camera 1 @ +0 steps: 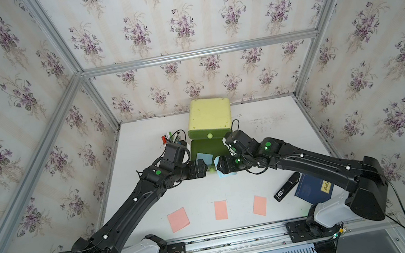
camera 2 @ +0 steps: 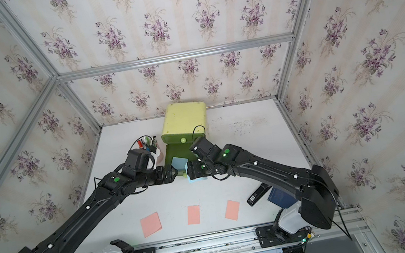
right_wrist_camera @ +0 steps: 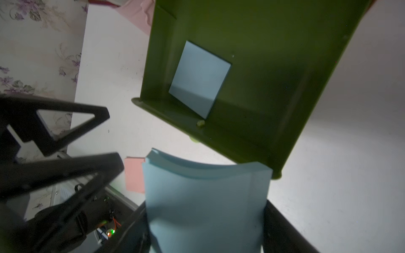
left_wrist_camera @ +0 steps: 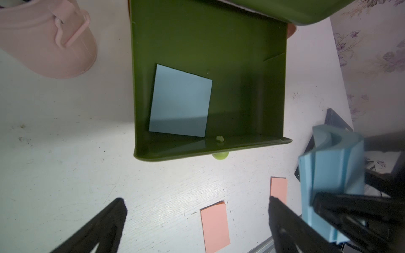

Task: Please put the sticky notes in the drawer by color
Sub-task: Pick up the sticky notes from the center of the board, then place the sticky notes in the drawer.

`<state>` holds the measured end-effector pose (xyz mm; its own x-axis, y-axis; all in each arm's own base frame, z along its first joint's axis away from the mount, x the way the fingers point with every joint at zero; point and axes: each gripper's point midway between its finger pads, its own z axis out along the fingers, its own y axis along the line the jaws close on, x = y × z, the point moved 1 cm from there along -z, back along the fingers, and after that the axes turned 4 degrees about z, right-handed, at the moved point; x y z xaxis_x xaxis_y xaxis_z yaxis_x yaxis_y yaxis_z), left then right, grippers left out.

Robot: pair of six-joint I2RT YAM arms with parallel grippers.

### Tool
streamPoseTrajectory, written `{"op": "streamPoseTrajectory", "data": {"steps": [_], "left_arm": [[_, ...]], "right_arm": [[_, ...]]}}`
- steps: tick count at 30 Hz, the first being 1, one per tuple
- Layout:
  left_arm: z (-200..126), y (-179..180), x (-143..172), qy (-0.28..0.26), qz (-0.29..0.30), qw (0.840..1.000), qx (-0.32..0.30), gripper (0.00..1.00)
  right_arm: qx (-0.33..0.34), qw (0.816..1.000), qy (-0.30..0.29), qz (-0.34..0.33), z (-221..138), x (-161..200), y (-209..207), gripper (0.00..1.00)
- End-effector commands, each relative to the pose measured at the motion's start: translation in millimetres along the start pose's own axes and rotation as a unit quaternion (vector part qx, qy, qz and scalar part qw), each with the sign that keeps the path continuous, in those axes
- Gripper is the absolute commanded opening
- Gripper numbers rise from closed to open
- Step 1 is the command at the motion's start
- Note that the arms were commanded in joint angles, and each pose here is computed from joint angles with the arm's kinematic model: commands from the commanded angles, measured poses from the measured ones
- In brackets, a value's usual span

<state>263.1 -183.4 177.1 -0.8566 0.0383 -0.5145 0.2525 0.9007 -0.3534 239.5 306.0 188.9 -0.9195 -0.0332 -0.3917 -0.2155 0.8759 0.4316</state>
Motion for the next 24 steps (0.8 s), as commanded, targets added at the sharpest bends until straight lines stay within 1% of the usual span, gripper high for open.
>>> {"op": "streamPoseTrajectory", "data": {"steps": [1, 4, 7, 11, 17, 20, 24], "left_arm": [[-0.3, 3.4, -0.7, -0.006, 0.000, 1.000, -0.010, 0.99], [-0.6, 4.4, 1.6, -0.006, 0.000, 1.000, -0.010, 0.99], [2.6, 5.0, 4.2, 0.001, 0.001, 1.000, -0.010, 0.99], [6.7, 4.5, 8.4, 0.006, 0.000, 1.000, -0.004, 0.99], [12.7, 3.7, 14.1, 0.010, 0.004, 1.000, -0.001, 0.99], [20.2, 2.8, 16.9, 0.016, 0.002, 1.000, 0.002, 0.99], [26.9, -0.3, 18.7, 0.021, 0.003, 1.000, 0.006, 0.99]], "right_arm": [[0.035, 0.999, -0.025, -0.008, 4.3, -19.0, -3.3, 0.77], [0.034, 0.999, -0.029, 0.005, 13.9, -28.5, -3.8, 0.78], [0.062, 0.998, -0.022, 0.009, 27.5, -33.8, -10.2, 0.80], [0.065, 0.997, -0.026, 0.023, 40.4, -42.3, -15.7, 0.80], [0.060, 0.997, -0.032, 0.031, 42.2, -50.8, -13.0, 0.80], [0.069, 0.996, -0.038, 0.033, 42.2, -53.7, -17.6, 0.81], [0.077, 0.996, -0.025, 0.038, 51.0, -55.3, -24.4, 0.82]]}}
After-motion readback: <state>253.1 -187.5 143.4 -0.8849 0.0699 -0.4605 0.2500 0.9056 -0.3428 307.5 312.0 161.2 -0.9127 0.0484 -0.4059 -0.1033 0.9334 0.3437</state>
